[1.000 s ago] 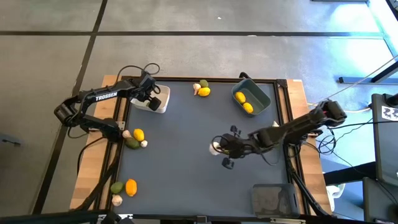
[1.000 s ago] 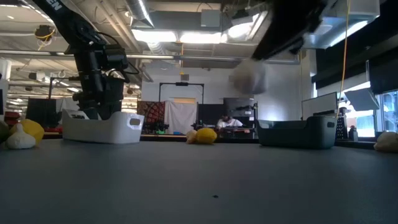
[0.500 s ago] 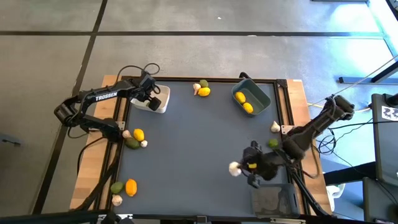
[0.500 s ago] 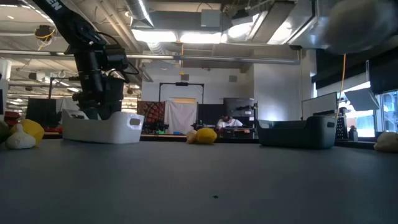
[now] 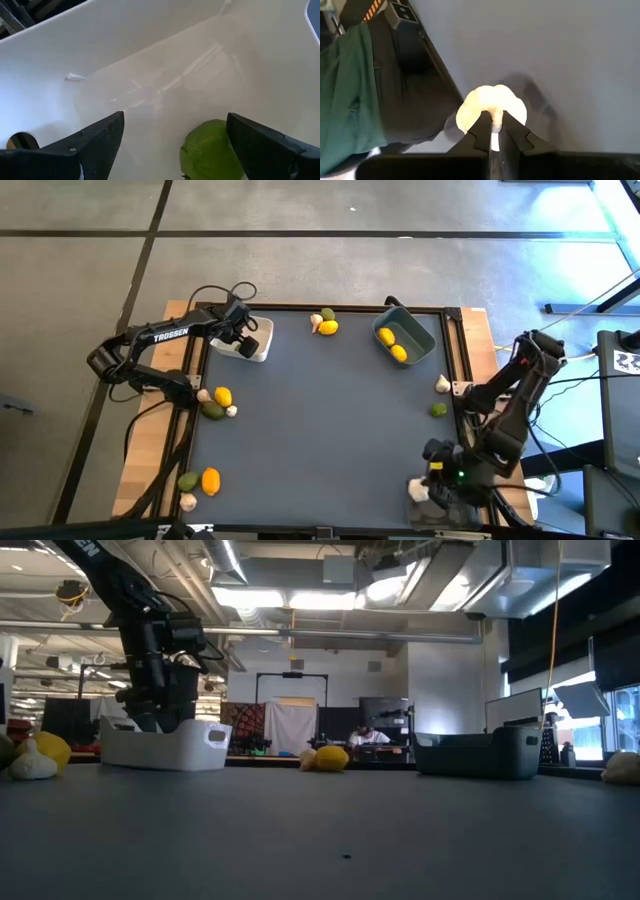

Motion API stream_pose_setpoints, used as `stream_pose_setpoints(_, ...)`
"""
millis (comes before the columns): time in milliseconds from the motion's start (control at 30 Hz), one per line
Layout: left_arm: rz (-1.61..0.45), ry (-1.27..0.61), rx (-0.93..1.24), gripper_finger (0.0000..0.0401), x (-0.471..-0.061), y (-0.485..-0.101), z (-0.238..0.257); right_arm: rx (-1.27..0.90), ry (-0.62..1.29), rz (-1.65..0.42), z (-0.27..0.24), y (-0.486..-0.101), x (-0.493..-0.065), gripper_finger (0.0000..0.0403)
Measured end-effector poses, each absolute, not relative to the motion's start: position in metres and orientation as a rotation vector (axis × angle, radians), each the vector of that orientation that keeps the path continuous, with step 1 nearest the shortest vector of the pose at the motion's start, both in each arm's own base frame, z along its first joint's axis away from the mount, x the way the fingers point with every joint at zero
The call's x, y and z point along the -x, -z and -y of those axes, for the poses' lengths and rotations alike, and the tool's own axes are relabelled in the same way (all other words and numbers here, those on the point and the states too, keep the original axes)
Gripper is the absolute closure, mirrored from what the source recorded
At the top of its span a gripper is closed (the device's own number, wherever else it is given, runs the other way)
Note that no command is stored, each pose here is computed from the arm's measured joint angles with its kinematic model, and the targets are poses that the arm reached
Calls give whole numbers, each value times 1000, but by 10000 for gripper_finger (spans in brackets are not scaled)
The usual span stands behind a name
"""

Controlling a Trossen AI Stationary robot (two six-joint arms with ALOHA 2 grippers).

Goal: Sort produce into baskets
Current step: Put the white garlic into the black bin

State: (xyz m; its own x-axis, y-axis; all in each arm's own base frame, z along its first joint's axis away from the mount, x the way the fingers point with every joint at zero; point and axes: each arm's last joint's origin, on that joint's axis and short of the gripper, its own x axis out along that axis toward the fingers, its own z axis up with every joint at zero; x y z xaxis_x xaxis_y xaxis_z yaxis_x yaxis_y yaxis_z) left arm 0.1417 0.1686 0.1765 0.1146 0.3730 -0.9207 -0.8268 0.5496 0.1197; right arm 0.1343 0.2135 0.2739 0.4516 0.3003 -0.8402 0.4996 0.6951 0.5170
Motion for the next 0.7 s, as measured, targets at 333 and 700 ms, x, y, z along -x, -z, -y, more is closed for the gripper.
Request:
stream_pose_setpoints(333,-1130,-950,512,54,-142,-177,-169,-947,337,-1317,-228,-258,-109,386)
stream_pose_setpoints(700,-1130,-948,508,54,-142,-177,-169,-765,499,-1486,-241,-225,-101,386)
